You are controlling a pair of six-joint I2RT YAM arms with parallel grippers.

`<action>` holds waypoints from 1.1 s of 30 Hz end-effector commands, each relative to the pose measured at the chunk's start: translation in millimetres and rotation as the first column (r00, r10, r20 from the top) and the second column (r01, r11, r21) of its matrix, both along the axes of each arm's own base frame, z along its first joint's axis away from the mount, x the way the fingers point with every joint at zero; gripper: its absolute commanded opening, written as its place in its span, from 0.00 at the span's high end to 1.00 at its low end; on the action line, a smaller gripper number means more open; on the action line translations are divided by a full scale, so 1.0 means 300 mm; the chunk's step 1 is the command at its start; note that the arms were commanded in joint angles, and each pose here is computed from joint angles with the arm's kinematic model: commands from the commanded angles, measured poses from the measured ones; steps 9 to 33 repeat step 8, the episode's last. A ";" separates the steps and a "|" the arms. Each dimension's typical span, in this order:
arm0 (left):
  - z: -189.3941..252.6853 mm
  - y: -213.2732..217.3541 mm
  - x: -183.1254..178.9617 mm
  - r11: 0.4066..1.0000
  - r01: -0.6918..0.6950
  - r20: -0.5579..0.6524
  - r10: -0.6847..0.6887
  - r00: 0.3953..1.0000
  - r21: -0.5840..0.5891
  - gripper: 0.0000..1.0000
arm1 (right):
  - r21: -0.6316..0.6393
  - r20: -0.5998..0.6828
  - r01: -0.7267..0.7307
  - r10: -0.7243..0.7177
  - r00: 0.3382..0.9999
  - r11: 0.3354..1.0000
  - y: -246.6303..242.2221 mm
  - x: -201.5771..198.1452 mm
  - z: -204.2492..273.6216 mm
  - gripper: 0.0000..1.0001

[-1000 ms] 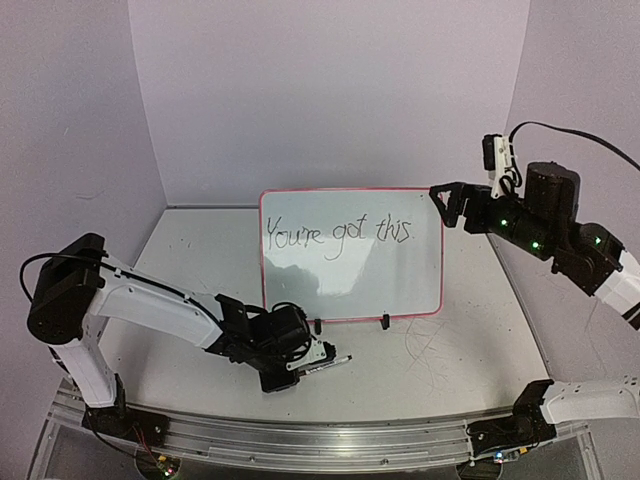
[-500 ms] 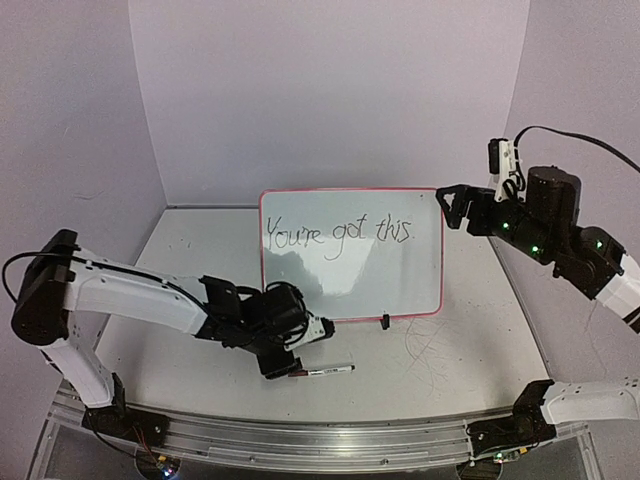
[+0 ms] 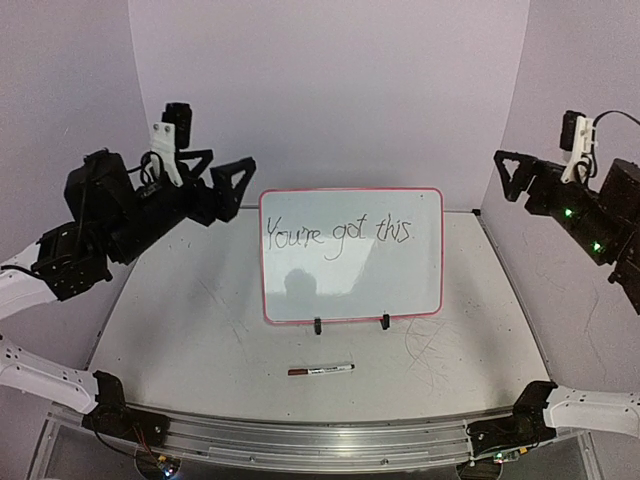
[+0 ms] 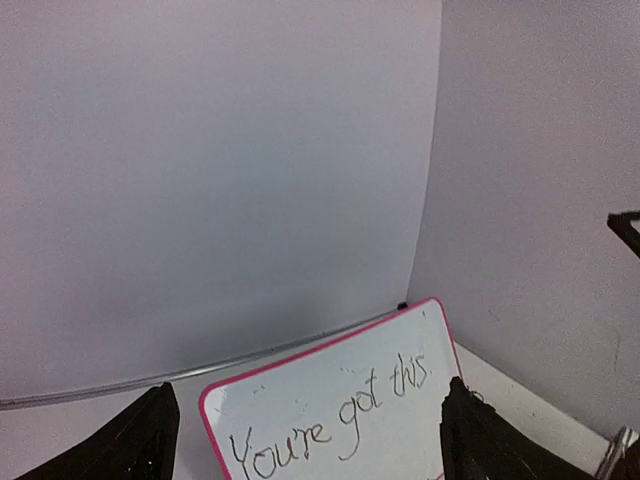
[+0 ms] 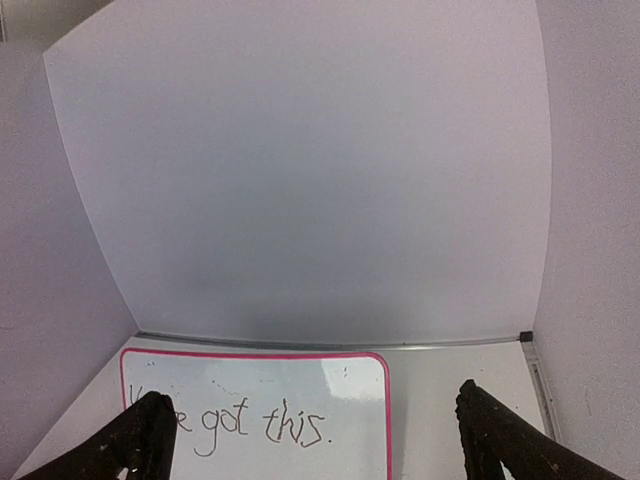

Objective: Write a sentence on the whiteboard
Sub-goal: Reset both arms

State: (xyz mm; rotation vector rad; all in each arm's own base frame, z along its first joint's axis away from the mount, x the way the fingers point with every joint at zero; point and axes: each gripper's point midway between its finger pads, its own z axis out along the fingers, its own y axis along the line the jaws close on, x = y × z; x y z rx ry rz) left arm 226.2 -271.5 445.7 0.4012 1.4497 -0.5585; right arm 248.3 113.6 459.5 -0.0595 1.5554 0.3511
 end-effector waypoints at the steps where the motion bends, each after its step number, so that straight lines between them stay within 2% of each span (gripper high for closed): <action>1: 0.225 0.170 0.013 0.959 -0.171 0.059 0.188 0.980 -0.224 0.06 | 0.043 0.087 0.024 -0.028 0.996 0.999 -0.041 -0.029 0.120 0.02; 4: 0.259 0.213 -0.002 0.954 -0.184 0.077 0.207 0.975 -0.238 0.01 | 0.068 0.098 0.023 -0.030 0.995 0.997 -0.048 -0.037 0.133 0.02; 8: 0.285 0.266 -0.022 0.943 -0.193 0.082 0.223 0.972 -0.269 0.01 | 0.112 0.103 0.022 -0.033 0.994 0.993 -0.052 -0.039 0.118 0.02; 33: 0.285 0.266 -0.022 0.943 -0.193 0.082 0.223 0.972 -0.269 0.01 | 0.112 0.103 0.022 -0.033 0.994 0.993 -0.052 -0.039 0.118 0.02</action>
